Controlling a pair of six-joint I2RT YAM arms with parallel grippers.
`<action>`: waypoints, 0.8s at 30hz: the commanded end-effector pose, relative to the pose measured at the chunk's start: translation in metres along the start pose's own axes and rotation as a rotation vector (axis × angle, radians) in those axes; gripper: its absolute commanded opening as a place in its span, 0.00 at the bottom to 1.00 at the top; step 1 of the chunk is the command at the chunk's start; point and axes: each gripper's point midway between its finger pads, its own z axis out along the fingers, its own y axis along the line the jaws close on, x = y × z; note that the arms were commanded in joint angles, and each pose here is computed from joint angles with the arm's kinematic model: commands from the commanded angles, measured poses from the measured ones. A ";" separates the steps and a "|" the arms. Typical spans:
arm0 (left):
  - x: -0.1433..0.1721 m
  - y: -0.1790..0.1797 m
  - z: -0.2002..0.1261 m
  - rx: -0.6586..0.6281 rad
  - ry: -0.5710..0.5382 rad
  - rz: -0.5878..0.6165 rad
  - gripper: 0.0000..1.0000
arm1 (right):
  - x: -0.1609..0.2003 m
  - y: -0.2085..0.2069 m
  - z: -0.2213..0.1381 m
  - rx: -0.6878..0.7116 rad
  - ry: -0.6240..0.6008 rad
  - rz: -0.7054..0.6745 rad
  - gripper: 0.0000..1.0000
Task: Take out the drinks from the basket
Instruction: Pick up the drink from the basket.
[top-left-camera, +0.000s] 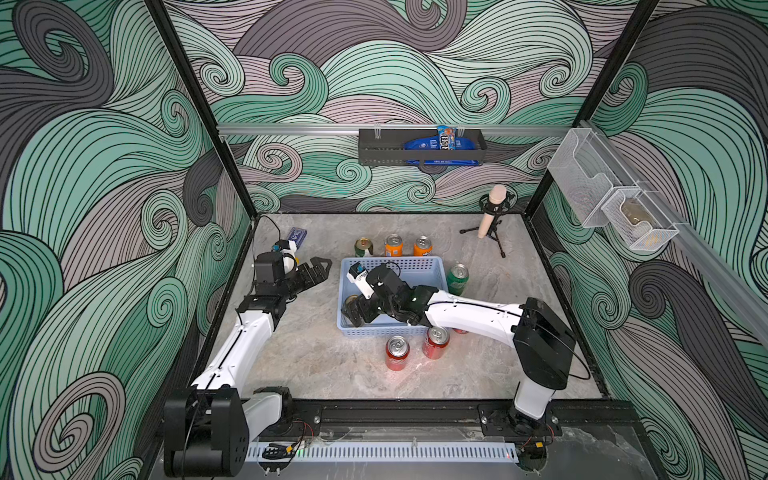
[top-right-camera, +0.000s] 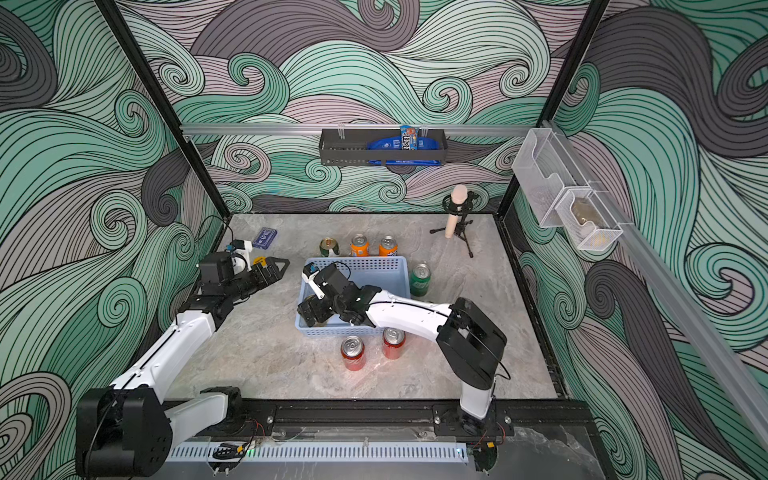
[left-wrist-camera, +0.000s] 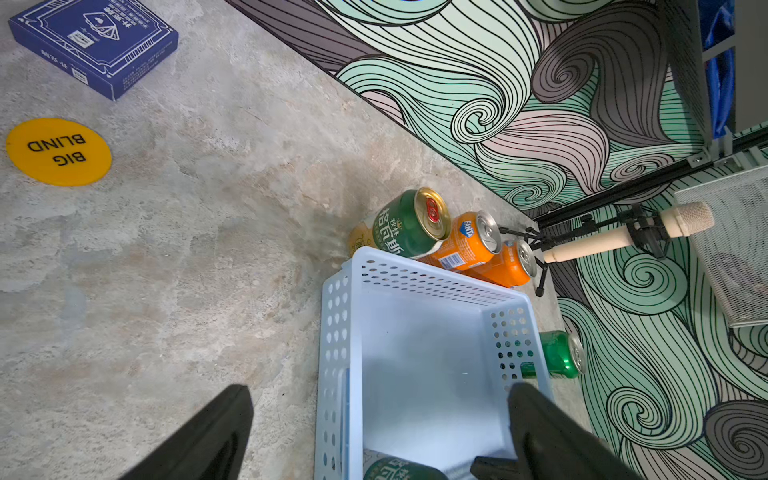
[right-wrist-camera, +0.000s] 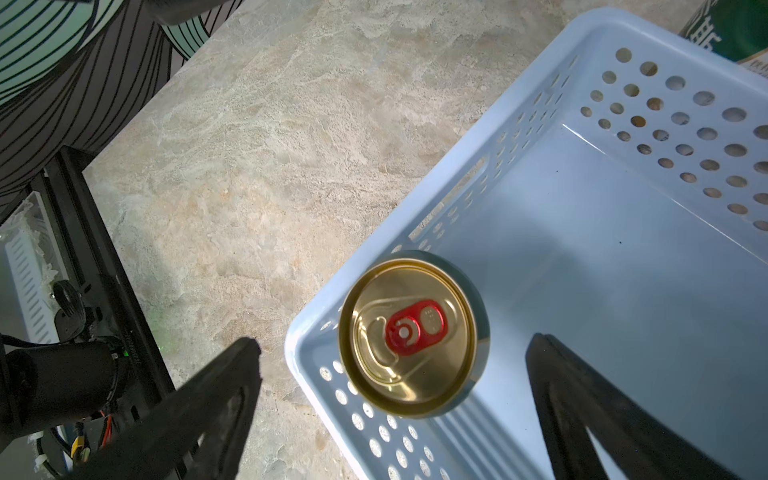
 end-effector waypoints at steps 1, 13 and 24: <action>-0.010 -0.008 -0.005 0.029 -0.028 0.011 0.99 | 0.004 -0.002 0.009 0.023 0.017 -0.005 0.99; -0.008 -0.009 -0.004 0.037 -0.020 0.010 0.99 | 0.016 -0.006 0.024 0.036 0.054 0.008 0.97; -0.008 -0.009 -0.004 0.036 -0.022 0.010 0.99 | 0.017 -0.002 0.030 0.005 0.050 0.021 0.88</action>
